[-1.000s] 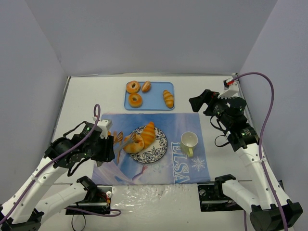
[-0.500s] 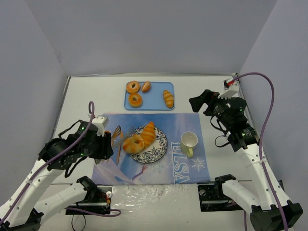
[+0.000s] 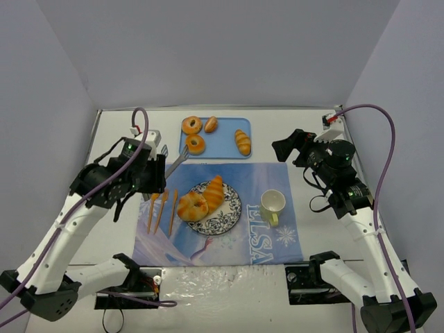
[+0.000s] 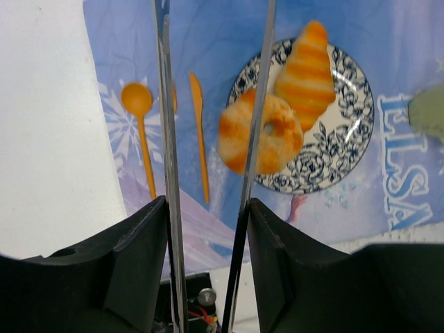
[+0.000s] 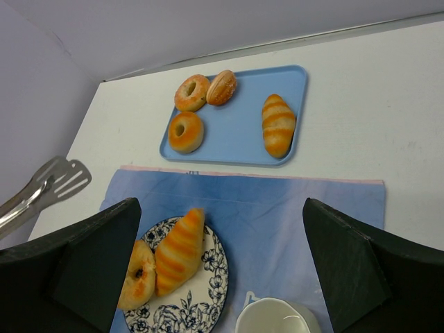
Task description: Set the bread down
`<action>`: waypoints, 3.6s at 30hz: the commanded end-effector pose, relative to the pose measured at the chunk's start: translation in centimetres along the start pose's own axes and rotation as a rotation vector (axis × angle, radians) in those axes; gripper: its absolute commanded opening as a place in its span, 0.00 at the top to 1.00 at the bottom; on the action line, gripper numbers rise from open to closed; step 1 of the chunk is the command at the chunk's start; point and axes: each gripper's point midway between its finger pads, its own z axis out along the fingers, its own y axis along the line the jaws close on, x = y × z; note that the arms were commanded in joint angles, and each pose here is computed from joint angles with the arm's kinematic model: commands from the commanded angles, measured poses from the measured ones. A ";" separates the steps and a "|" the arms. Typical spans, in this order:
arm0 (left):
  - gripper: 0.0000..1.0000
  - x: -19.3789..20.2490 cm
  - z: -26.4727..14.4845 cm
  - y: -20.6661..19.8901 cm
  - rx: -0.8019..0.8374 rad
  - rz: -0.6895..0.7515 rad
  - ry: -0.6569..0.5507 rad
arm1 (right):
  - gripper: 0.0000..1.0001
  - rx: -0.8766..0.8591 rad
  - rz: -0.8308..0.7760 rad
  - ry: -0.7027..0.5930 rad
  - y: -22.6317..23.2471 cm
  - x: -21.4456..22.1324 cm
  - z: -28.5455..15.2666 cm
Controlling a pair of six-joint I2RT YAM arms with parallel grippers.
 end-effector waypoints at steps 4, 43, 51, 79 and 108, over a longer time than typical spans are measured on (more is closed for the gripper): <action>0.54 -10.1 4.1 4.8 -0.094 -0.152 -0.162 | 0.00 -0.078 -0.022 -0.098 2.3 -3.1 -0.6; 0.50 -11.0 26.2 24.3 -0.367 -0.573 0.057 | 0.00 -0.075 -0.022 -0.066 2.1 -2.0 -0.3; 0.45 -9.4 27.7 24.6 -0.374 -0.587 0.098 | 0.00 -0.074 -0.022 -0.066 2.1 -2.0 -0.4; 0.34 -14.2 19.6 18.9 -0.292 -0.510 -0.062 | 0.00 -0.069 -0.024 -0.071 2.1 -2.2 -0.7; 0.25 -8.4 5.7 -3.1 0.308 0.057 -0.305 | 0.00 -0.081 -0.012 -0.063 2.7 -2.5 -0.4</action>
